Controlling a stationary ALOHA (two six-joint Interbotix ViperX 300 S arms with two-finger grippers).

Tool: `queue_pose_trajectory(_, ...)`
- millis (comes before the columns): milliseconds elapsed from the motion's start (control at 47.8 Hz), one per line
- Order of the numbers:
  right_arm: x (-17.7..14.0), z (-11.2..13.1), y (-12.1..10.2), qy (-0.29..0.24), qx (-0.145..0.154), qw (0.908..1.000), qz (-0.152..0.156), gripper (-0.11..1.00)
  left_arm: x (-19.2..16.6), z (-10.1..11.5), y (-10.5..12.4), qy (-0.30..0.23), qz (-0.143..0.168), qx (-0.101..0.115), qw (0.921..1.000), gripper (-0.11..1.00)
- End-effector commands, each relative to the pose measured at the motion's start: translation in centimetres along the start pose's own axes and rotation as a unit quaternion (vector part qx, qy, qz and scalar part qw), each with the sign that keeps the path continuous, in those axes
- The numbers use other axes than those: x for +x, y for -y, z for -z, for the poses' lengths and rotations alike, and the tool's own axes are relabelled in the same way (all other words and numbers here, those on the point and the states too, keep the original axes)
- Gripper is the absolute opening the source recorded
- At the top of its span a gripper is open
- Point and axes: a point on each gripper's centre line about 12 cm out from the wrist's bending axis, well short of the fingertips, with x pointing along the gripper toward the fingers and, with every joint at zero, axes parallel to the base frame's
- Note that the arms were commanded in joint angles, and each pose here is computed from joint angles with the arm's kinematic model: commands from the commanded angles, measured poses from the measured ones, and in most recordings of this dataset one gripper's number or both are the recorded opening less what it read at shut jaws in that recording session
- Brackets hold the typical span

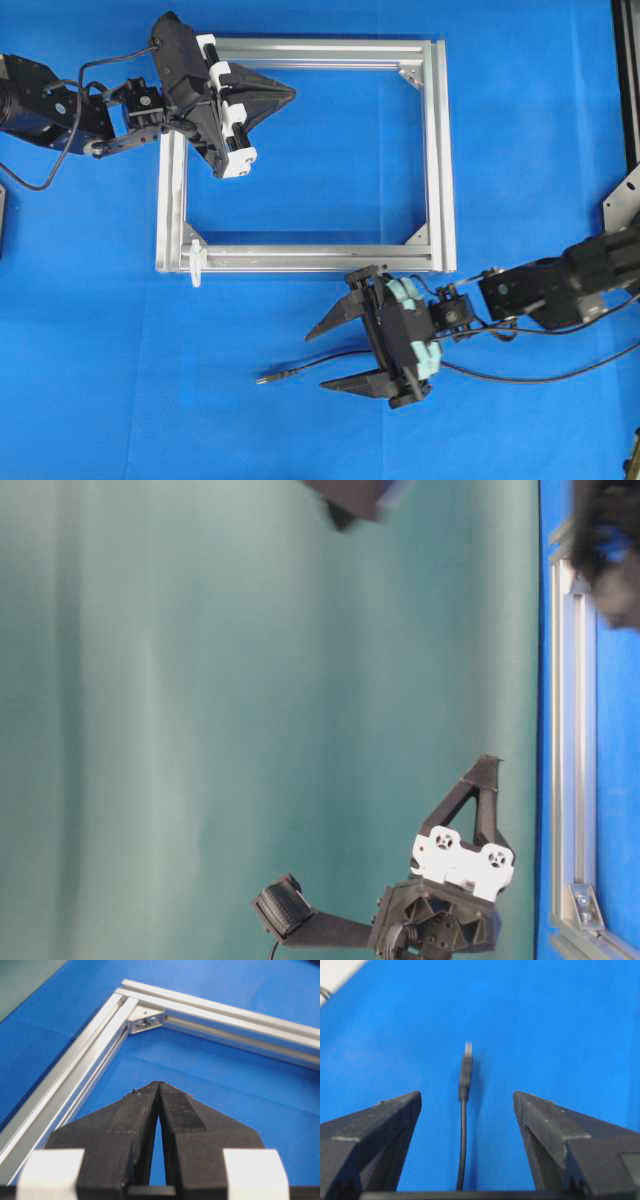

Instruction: Insert the wire through the string loop located on the left side.

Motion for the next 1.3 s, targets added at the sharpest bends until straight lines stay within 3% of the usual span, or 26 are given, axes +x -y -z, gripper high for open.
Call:
queue_pose_trajectory(0, 0.7, -0.6, -0.5, 0.018, 0.006, 0.9998, -0.006, 0.88, -0.2, -1.3, 0.0, 0.020, 0.001, 0.001, 0.9998, 0.00)
queue_pose_trajectory(460, 1.9, 0.7, -0.2, 0.012, 0.018, 0.9998, 0.001, 0.83, -0.5, -1.0, -0.1, 0.010, 0.000, -0.001, 0.9999, 0.00)
queue_pose_trajectory(565, 2.0, 0.7, 0.0, 0.009, 0.018, 0.9998, 0.003, 0.68, -0.5, -0.9, -0.1, 0.009, 0.000, -0.001, 1.0000, 0.00)
queue_pose_trajectory(733, 1.9, 0.8, 0.3, 0.006, 0.016, 0.9998, 0.007, 0.20, -0.5, -0.9, -0.1, 0.009, 0.000, -0.001, 1.0000, 0.00)
queue_pose_trajectory(858, 2.0, 0.7, 0.2, 0.008, 0.013, 0.9999, 0.004, -0.02, -0.6, -0.9, -0.1, 0.009, 0.000, -0.001, 1.0000, 0.00)
queue_pose_trajectory(963, 2.0, 0.6, 0.1, 0.008, 0.009, 0.9999, 0.000, -0.09, -0.6, -0.9, -0.2, 0.009, -0.001, -0.001, 1.0000, 0.00)
queue_pose_trajectory(1277, 1.9, 0.3, 0.1, 0.012, 0.011, 0.9999, 0.000, -0.10, -0.6, -0.9, -0.4, 0.009, -0.003, -0.002, 1.0000, 0.00)
